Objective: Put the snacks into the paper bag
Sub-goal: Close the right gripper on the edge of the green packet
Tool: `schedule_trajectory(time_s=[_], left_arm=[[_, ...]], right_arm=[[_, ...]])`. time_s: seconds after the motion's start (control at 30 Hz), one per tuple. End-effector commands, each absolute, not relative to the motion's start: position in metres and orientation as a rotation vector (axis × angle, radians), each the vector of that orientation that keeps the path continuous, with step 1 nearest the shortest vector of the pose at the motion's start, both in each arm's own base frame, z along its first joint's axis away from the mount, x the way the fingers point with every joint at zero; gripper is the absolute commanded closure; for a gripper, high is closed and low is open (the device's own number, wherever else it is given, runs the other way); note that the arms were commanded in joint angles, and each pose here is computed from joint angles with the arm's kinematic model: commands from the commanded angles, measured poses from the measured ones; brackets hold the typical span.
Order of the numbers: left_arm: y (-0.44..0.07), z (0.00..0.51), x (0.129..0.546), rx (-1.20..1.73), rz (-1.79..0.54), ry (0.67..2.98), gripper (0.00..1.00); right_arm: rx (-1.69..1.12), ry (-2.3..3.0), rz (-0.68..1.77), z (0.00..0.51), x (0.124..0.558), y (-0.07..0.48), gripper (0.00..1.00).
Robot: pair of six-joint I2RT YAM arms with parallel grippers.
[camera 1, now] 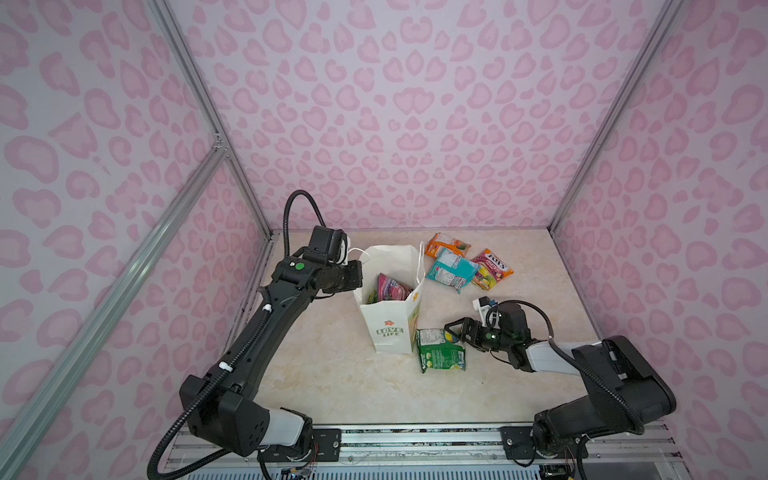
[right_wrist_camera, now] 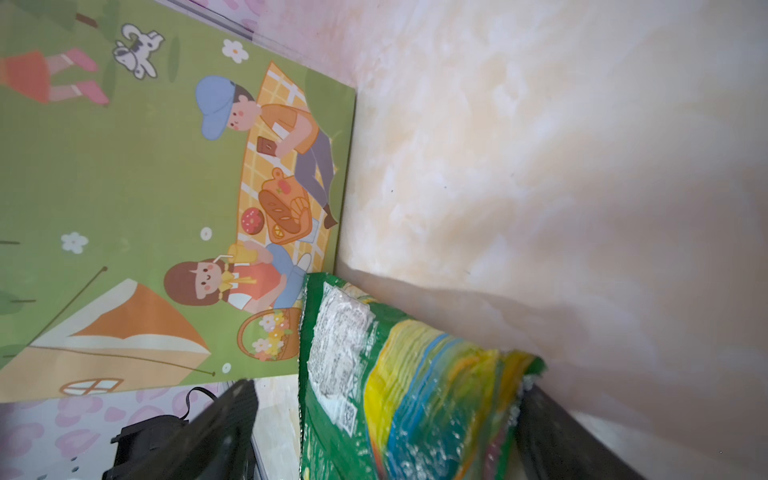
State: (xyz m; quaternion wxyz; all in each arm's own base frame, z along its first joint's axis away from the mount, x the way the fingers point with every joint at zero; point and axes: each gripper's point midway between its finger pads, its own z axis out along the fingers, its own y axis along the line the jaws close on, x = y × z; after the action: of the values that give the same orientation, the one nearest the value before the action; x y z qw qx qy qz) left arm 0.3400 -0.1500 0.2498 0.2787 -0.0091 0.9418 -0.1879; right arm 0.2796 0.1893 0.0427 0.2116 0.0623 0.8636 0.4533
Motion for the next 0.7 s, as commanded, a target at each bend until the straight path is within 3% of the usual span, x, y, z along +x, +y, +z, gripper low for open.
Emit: schedule_trajectory(time_s=[0.0,0.4,0.67], left_arm=[[-0.146,0.246,0.34,-0.028,-0.471,2.539,0.97],[-0.149,0.243,0.341,-0.025,-0.491,2.547,0.97],[-0.152,0.243,0.34,-0.021,-0.511,2.551,0.97]], right_arm=[[0.343,2.525,1.247,0.012,0.258,0.181,0.03],[0.401,2.523,1.368,0.005,0.243,0.196,0.03],[0.316,2.675,0.963,0.001,0.228,0.174,0.04]])
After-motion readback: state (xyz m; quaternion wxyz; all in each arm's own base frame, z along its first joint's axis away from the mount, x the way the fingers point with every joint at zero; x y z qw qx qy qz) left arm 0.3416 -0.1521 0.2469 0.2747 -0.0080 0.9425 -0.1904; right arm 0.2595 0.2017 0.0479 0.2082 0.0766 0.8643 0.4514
